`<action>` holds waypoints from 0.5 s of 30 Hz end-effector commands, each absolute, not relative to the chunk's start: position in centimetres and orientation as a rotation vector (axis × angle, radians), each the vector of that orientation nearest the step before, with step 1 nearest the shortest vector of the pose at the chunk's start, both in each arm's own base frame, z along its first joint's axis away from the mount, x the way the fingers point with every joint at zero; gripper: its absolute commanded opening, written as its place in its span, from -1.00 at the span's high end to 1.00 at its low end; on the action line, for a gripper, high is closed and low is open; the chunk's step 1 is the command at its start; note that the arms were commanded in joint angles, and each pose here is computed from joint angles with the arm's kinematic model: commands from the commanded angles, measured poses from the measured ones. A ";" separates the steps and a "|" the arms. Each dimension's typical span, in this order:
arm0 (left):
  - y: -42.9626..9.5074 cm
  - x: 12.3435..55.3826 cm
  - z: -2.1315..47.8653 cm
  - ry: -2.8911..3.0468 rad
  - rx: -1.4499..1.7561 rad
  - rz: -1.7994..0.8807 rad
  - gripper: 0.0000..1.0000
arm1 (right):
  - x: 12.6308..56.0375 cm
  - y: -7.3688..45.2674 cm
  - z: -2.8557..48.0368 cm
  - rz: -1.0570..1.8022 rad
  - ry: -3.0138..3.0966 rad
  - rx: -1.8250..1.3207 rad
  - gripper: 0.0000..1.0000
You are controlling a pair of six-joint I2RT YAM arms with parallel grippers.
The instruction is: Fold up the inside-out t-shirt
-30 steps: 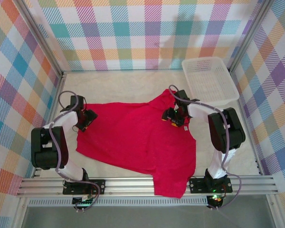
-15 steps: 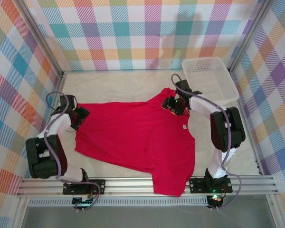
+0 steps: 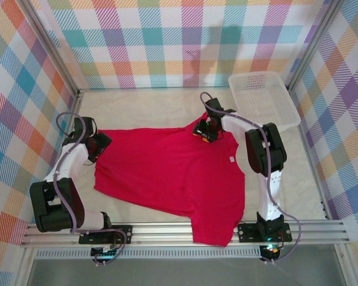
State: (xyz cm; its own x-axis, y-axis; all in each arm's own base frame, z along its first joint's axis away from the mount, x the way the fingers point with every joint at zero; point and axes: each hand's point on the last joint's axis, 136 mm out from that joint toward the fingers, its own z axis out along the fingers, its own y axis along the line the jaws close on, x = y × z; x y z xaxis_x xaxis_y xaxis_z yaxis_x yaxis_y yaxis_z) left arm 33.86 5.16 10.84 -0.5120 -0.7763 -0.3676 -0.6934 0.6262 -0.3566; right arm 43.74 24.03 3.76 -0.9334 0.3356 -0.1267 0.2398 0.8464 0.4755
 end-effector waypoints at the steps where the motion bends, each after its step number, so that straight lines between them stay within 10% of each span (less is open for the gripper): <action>1: 5.0 33.6 11.7 2.348 -1.131 -0.224 -0.45 | 45.0 24.0 3.9 0.667 2.797 0.478 0.30; 6: 5.0 33.5 11.4 2.361 -1.127 -0.222 -0.44 | 46.2 24.5 4.6 0.655 2.789 0.469 1.00; 15: 4.9 33.2 12.1 2.344 -1.117 -0.229 -0.44 | 54.6 26.8 12.8 0.662 2.549 0.319 1.00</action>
State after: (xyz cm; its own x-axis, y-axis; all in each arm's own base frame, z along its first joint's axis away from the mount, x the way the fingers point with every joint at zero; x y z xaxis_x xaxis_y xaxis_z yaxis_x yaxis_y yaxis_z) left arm 33.79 5.13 11.45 -0.5064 -0.7751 -0.3778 -0.6863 0.6275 -0.3676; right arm 51.93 26.43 10.10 -0.8856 0.3593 -0.2941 0.1681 0.8385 0.5183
